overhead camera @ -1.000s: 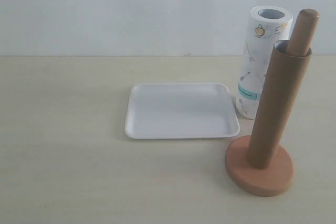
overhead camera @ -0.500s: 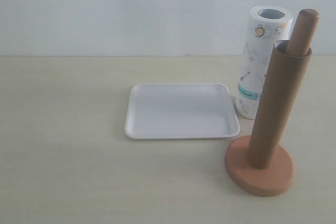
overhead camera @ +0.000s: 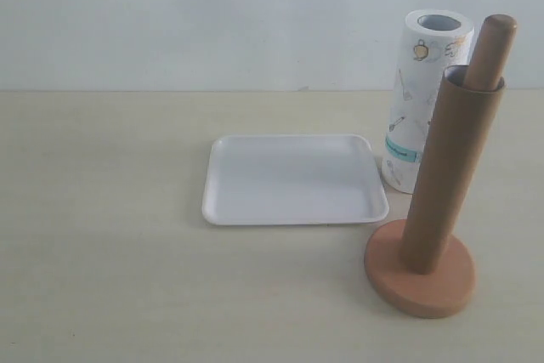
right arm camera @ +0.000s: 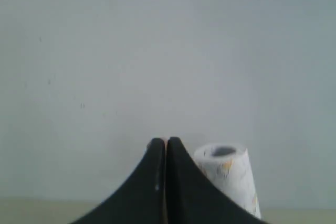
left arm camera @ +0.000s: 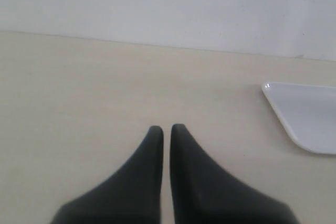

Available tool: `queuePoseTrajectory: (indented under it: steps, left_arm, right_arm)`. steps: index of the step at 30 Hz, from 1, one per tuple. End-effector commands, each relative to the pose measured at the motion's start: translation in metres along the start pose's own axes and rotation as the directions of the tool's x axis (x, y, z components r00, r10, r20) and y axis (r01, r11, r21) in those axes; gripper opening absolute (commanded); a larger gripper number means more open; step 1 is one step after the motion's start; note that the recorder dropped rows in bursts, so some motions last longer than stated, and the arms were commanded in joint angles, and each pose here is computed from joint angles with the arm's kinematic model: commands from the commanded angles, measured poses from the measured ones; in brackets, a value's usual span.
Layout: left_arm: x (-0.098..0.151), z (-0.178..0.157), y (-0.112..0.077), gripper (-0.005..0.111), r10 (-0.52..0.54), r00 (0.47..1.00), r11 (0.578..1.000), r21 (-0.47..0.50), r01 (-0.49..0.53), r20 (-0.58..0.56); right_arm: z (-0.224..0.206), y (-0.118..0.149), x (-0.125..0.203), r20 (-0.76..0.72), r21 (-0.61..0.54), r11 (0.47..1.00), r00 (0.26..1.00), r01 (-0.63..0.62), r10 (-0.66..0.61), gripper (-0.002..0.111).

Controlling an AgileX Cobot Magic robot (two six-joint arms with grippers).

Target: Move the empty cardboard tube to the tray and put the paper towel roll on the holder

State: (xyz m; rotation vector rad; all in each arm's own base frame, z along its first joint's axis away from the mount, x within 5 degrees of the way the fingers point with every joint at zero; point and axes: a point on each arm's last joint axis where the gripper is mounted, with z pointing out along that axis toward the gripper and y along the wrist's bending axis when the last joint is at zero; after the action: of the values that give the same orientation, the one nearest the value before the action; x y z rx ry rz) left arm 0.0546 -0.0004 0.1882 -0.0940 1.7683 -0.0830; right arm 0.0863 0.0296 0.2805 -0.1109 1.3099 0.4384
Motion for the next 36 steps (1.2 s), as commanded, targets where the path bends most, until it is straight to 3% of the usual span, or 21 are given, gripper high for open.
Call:
queuePoseTrajectory:
  steps: [1, 5, 7, 10, 14, 26, 28, 29, 31, 33, 34, 36]
  left_arm:
    - [0.001, 0.0, 0.0, 0.004, -0.005, 1.0, 1.0, -0.001, 0.005, 0.003]
    - [0.001, 0.0, 0.0, 0.004, -0.005, 1.0, 1.0, -0.001, 0.005, 0.003]
    - [0.001, 0.0, 0.0, 0.004, -0.005, 1.0, 1.0, -0.001, 0.005, 0.003]
    - [0.001, 0.0, 0.0, 0.004, -0.005, 1.0, 1.0, -0.001, 0.005, 0.003]
    - [0.001, 0.0, 0.0, 0.004, -0.005, 1.0, 1.0, -0.001, 0.005, 0.003]
    - [0.001, 0.0, 0.0, 0.004, -0.005, 1.0, 1.0, -0.001, 0.005, 0.003]
    - [0.001, 0.0, 0.0, 0.004, -0.005, 1.0, 1.0, -0.001, 0.005, 0.003]
    - [0.001, 0.0, 0.0, 0.004, -0.005, 1.0, 1.0, -0.001, 0.005, 0.003]
    - [0.001, 0.0, 0.0, 0.004, -0.005, 1.0, 1.0, -0.001, 0.005, 0.003]
    - [0.001, 0.0, 0.0, 0.004, -0.005, 1.0, 1.0, -0.001, 0.005, 0.003]
    - [0.001, 0.0, 0.0, 0.004, -0.005, 1.0, 1.0, -0.001, 0.005, 0.003]
    - [0.001, 0.0, 0.0, 0.004, -0.005, 1.0, 1.0, -0.001, 0.005, 0.003]
  right_arm:
    - [0.015, 0.007, 0.028, -0.182, -0.168, 0.985, 0.98, 0.044, -0.075, 0.001]
    - [0.018, 0.006, 0.051, -0.247, -0.235, 0.97, 0.962, 0.055, -0.114, 0.001]
    - [0.019, -0.003, 0.064, -0.29, -0.163, 0.986, 0.953, 0.044, -0.09, 0.001]
    - [0.019, -0.015, 0.077, -0.312, -0.022, 0.998, 0.949, -0.06, 0.05, 0.001]
    - [0.023, -0.022, 0.09, -0.385, 0.044, 0.994, 0.916, -0.104, 0.113, 0.001]
    - [0.034, -0.022, 0.11, -0.445, -0.068, 0.997, 0.896, -0.039, 0.004, 0.001]
    - [0.039, -0.023, 0.113, -0.457, -0.078, 0.996, 0.889, -0.032, -0.007, 0.01]
    - [0.042, -0.024, 0.114, -0.463, -0.075, 0.996, 0.887, -0.039, 0.0, 0.022]
    - [0.047, -0.025, 0.116, -0.464, -0.077, 0.996, 0.886, -0.051, 0.01, 0.052]
    - [0.054, -0.027, 0.116, -0.462, -0.077, 0.995, 0.887, -0.056, 0.014, 0.093]
    - [0.058, -0.029, 0.117, -0.47, -0.073, 0.996, 0.882, -0.056, 0.016, 0.105]
    - [0.067, -0.032, 0.121, -0.486, -0.067, 0.995, 0.873, -0.069, 0.028, 0.102]
